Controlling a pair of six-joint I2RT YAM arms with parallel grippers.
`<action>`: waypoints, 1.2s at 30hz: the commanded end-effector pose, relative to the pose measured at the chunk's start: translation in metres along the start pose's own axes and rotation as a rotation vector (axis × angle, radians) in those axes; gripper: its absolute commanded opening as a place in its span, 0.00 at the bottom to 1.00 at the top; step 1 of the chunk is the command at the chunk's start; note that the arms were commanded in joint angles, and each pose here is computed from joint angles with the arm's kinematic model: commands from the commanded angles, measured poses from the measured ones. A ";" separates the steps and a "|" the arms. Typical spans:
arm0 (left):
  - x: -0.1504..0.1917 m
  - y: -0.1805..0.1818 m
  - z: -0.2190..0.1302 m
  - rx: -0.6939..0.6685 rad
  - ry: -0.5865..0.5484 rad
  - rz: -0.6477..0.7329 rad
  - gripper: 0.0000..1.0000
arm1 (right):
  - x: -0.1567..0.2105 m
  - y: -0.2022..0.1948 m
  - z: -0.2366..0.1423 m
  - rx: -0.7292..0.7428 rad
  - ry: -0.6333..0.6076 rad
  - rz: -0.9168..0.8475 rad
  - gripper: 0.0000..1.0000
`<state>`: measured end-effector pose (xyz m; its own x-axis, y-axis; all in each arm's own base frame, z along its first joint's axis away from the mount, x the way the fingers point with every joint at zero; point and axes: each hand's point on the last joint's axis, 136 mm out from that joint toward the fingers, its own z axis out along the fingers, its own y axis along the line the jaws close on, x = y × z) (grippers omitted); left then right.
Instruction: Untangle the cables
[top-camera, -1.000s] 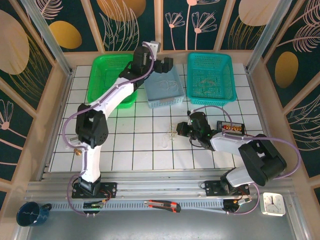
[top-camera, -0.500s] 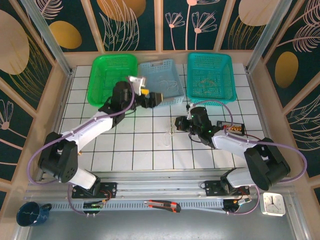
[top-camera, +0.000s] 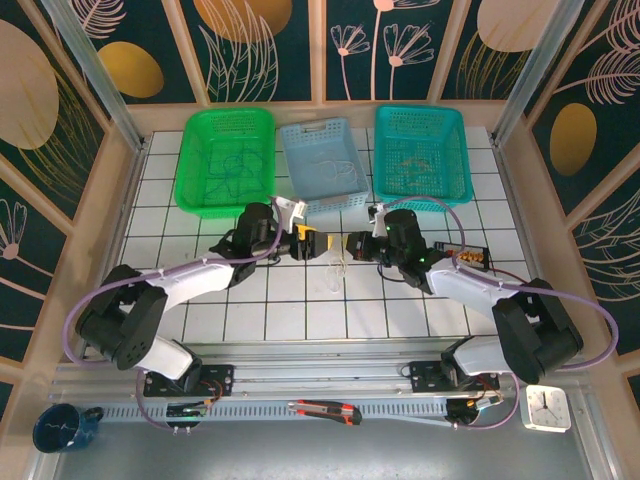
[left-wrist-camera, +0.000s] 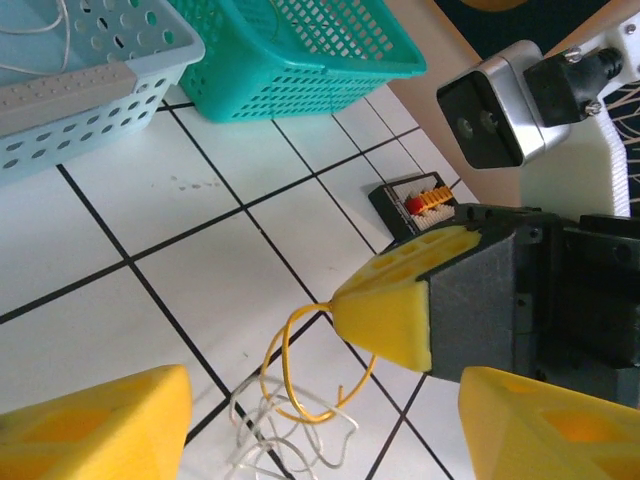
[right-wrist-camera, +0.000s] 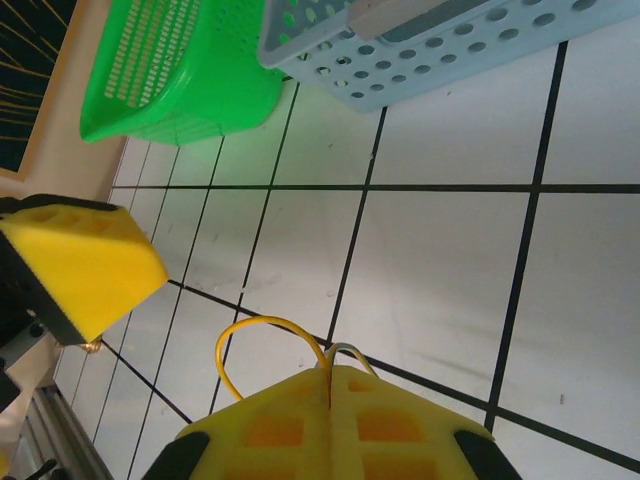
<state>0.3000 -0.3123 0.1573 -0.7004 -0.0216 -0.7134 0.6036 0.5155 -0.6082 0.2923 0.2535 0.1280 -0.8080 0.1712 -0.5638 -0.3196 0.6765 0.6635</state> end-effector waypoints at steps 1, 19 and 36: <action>-0.006 -0.009 0.010 0.055 -0.010 0.026 0.67 | -0.012 0.015 -0.005 -0.045 -0.012 -0.037 0.00; 0.009 -0.009 0.040 0.090 0.062 0.001 0.41 | -0.010 0.015 -0.005 -0.054 -0.012 -0.034 0.00; -0.018 -0.032 0.026 0.134 -0.020 0.001 0.00 | -0.005 0.003 0.000 -0.026 -0.018 -0.001 0.26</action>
<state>0.3019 -0.3448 0.1361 -0.7479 0.0194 -0.6635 0.5951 0.4624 -0.6573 0.2899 0.2551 0.1285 -0.8141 0.1599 -0.5583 -0.3297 0.6642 0.6710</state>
